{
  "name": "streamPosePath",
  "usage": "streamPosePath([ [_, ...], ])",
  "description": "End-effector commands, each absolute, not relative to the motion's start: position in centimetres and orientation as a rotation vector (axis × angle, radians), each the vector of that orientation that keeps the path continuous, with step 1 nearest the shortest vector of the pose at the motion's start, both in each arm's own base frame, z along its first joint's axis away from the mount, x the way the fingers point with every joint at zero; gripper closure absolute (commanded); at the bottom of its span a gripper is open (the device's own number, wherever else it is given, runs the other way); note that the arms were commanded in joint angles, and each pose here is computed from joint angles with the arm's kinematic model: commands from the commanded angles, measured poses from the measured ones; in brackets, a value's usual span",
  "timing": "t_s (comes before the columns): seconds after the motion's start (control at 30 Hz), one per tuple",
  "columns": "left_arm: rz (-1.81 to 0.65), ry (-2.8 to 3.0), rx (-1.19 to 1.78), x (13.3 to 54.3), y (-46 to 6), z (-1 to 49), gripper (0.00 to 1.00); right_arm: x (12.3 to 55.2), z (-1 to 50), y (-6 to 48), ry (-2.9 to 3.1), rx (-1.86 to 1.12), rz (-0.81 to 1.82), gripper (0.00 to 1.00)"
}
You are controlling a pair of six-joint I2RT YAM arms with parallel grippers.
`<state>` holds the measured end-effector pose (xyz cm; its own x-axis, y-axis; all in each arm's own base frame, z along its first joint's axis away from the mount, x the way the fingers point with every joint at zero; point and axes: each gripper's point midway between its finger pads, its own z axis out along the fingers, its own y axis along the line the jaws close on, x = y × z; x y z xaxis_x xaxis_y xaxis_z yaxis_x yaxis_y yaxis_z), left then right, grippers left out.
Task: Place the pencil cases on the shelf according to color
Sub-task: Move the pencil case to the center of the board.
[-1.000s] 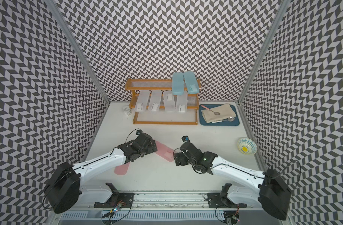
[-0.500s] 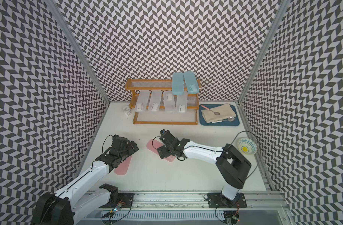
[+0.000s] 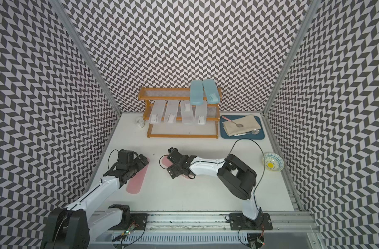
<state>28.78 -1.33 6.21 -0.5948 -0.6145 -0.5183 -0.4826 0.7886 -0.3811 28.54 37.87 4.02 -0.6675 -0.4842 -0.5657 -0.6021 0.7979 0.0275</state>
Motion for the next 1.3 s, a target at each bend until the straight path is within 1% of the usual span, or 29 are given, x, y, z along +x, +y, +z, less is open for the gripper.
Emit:
streamPosePath([
  [0.0, -0.296, 2.343, -0.764, 29.3, -1.9, 5.9, 0.0, 29.1, 2.2, 37.0, 2.462, -0.714, 0.25, 0.0],
  [0.2, -0.369, 2.377, -0.707, 29.4, -3.3, 4.8, 0.01, 29.0, 1.6, 33.6, 2.528, -0.566, 0.363, 0.0],
  [0.47, -0.375, 2.426, -0.646, 28.5, -5.1, 3.9, 0.0, 27.6, 1.8, 28.3, 2.544, -0.477, 0.229, 0.0],
  [0.63, -0.417, 2.457, -0.601, 27.3, -7.9, 3.5, 0.0, 25.5, 2.5, 25.7, 2.559, -0.373, 0.262, 0.0],
  [0.83, -0.437, 2.471, -0.601, 25.8, -9.2, 3.1, 0.0, 23.6, 4.0, 24.5, 2.519, -0.363, 0.367, 0.0],
  [0.97, -0.417, 2.427, -0.602, 26.3, -8.8, 4.3, 0.0, 23.3, 3.9, 24.3, 2.502, -0.401, 0.368, 0.0],
  [1.07, -0.415, 2.401, -0.602, 26.8, -8.7, 5.3, 0.01, 23.5, 3.5, 24.5, 2.494, -0.423, 0.347, 0.0],
  [1.27, -0.433, 2.397, -0.606, 27.1, -9.0, 5.6, 0.0, 24.9, 3.5, 25.1, 2.473, -0.469, 0.271, 0.0],
])
